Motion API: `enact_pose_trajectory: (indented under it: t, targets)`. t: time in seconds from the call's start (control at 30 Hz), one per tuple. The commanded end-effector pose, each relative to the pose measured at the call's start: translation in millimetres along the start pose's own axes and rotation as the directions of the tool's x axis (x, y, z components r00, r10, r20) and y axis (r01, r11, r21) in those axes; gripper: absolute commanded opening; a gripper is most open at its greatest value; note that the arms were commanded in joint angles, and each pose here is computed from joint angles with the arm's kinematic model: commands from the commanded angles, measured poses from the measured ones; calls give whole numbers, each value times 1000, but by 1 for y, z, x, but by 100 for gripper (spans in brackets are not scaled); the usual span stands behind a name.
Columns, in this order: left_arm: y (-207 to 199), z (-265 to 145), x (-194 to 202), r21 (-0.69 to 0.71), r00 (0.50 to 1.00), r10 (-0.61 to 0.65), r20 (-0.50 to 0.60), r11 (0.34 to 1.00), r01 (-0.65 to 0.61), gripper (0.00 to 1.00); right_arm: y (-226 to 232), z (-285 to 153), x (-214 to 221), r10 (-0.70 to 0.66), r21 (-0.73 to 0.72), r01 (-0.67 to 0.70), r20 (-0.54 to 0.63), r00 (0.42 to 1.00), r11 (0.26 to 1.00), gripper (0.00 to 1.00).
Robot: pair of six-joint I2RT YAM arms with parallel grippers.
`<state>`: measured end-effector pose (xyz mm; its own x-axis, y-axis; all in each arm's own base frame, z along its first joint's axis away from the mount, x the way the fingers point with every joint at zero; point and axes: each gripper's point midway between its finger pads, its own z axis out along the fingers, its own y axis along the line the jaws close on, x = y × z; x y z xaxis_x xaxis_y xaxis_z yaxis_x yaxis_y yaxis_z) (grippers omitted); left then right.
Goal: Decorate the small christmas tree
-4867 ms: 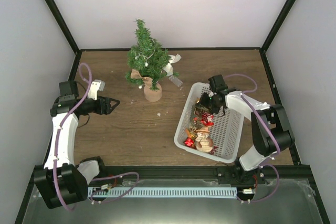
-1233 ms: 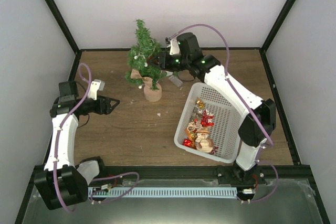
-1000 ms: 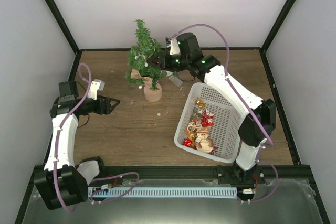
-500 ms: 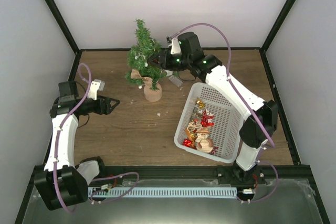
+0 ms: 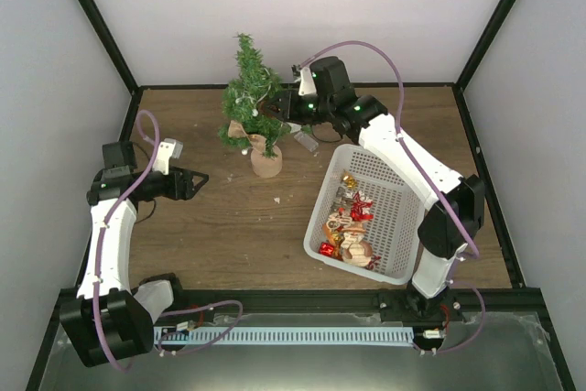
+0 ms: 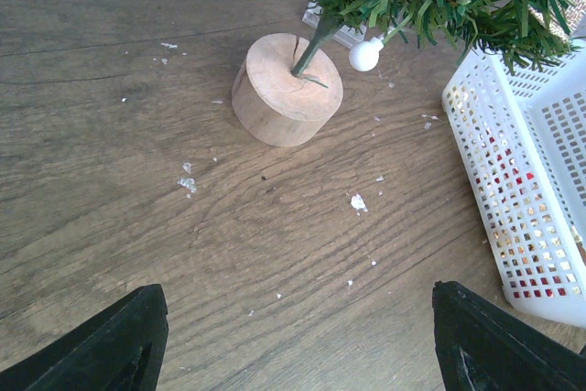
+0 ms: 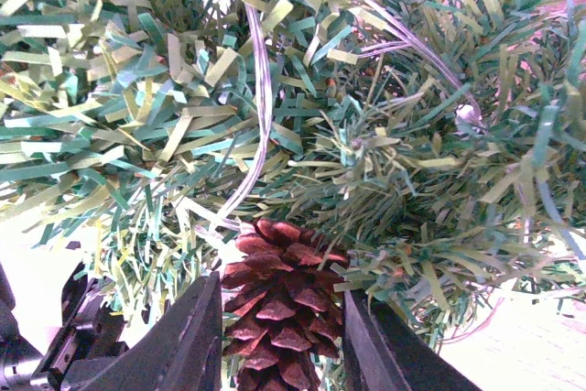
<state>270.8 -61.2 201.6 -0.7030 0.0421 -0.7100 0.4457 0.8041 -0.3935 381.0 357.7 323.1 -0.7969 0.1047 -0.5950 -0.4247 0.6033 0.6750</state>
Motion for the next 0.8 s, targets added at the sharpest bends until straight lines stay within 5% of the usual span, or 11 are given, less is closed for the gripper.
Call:
enact_pose_trajectory:
  t: [0.0,0.77]
  targets:
    - [-4,0,-1,19,1000,12,10,1000,-12,79,19,-12,-12,-29,-20,30,38,999,999,29]
    - [-4,0,-2,19,1000,14,14,1000,-15,79,0,8,-2,9,30,-8,-22,1000,1000,27]
